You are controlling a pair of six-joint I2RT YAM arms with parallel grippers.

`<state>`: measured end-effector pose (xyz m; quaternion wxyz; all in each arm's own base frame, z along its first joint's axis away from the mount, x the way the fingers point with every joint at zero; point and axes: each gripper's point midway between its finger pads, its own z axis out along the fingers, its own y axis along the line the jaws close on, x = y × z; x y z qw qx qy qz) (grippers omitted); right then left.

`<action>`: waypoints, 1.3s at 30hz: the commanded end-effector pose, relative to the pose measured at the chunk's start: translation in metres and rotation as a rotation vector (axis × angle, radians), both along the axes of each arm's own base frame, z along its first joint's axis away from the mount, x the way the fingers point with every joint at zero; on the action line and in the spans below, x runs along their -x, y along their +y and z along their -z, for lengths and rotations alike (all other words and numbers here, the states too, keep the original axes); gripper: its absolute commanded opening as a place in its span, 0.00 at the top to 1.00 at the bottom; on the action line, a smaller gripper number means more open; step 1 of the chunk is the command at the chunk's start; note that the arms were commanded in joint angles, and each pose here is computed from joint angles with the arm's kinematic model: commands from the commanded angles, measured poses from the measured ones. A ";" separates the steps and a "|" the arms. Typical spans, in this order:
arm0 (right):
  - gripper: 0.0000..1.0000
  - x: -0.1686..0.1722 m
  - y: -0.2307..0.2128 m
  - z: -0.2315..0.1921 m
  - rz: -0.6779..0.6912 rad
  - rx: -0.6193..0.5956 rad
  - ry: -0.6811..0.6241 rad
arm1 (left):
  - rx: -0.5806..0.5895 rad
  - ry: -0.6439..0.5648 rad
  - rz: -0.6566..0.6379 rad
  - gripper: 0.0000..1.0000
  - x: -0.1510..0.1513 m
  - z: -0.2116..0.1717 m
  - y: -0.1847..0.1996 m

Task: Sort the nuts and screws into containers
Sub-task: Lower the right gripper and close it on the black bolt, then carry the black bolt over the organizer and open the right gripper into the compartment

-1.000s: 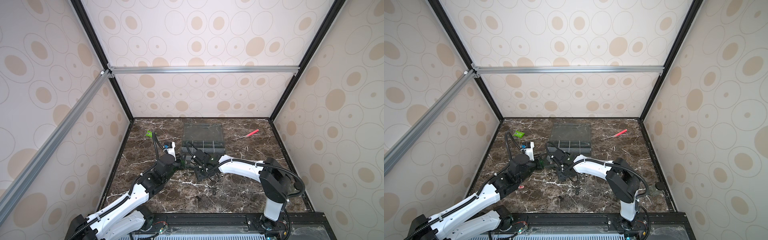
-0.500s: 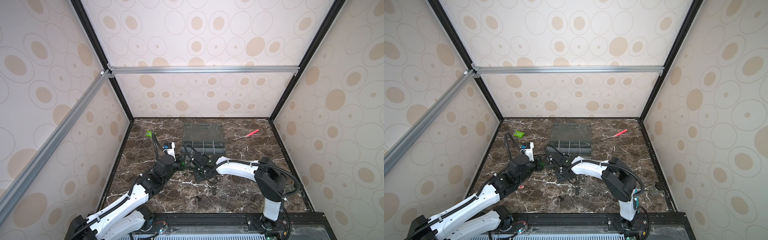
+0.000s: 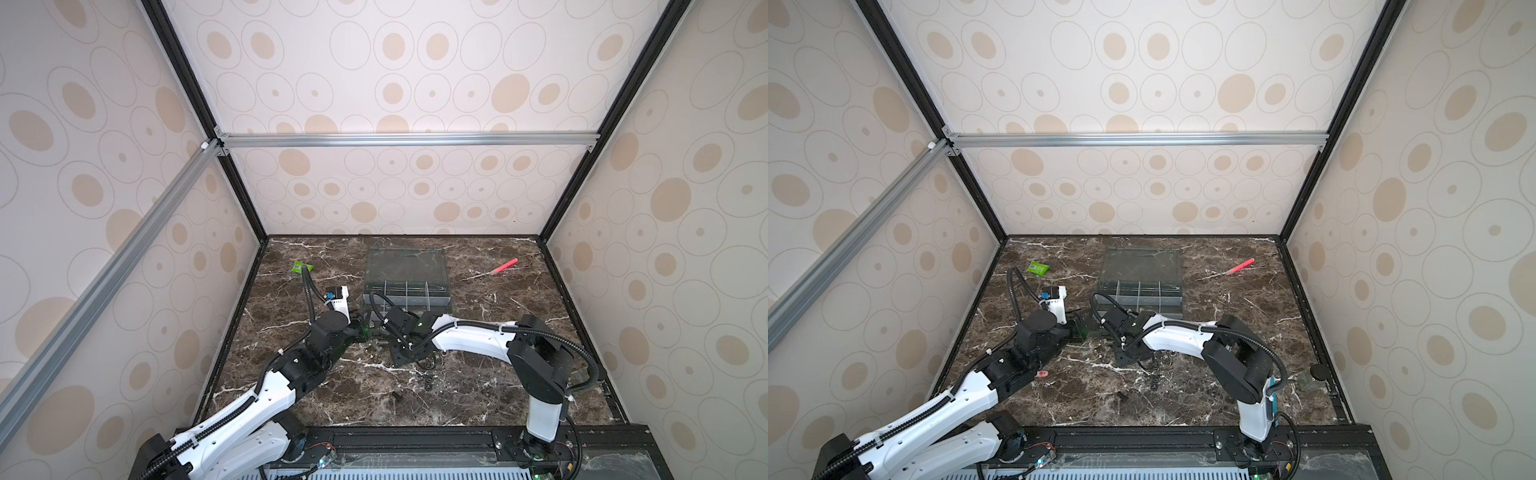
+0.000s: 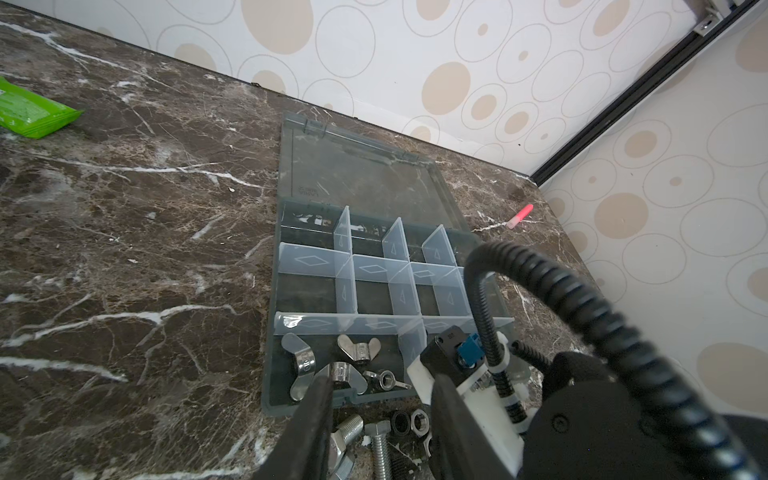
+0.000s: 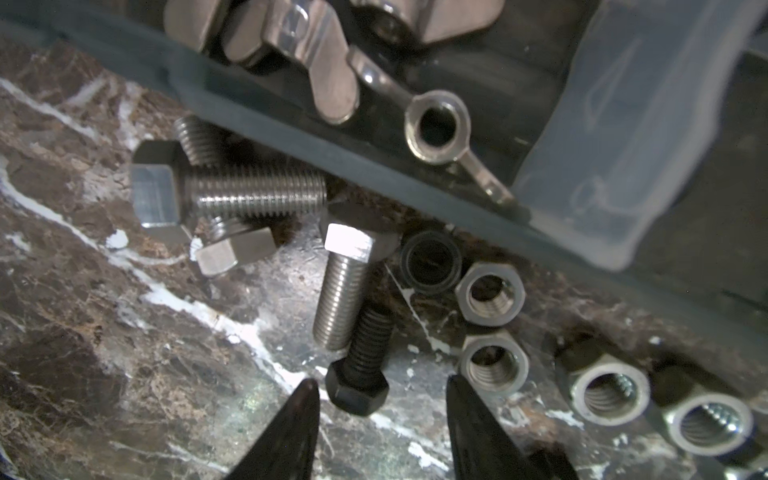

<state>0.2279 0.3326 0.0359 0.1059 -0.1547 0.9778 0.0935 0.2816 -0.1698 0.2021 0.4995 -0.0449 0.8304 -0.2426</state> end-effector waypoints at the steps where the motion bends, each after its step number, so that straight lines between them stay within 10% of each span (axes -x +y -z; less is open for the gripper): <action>1: 0.48 0.004 -0.009 0.009 0.000 0.053 0.008 | 0.007 0.004 -0.021 0.60 0.001 -0.001 0.005; 39: 0.75 0.003 0.003 0.011 -0.058 0.039 0.028 | 0.007 -0.010 -0.035 0.60 -0.004 -0.012 0.005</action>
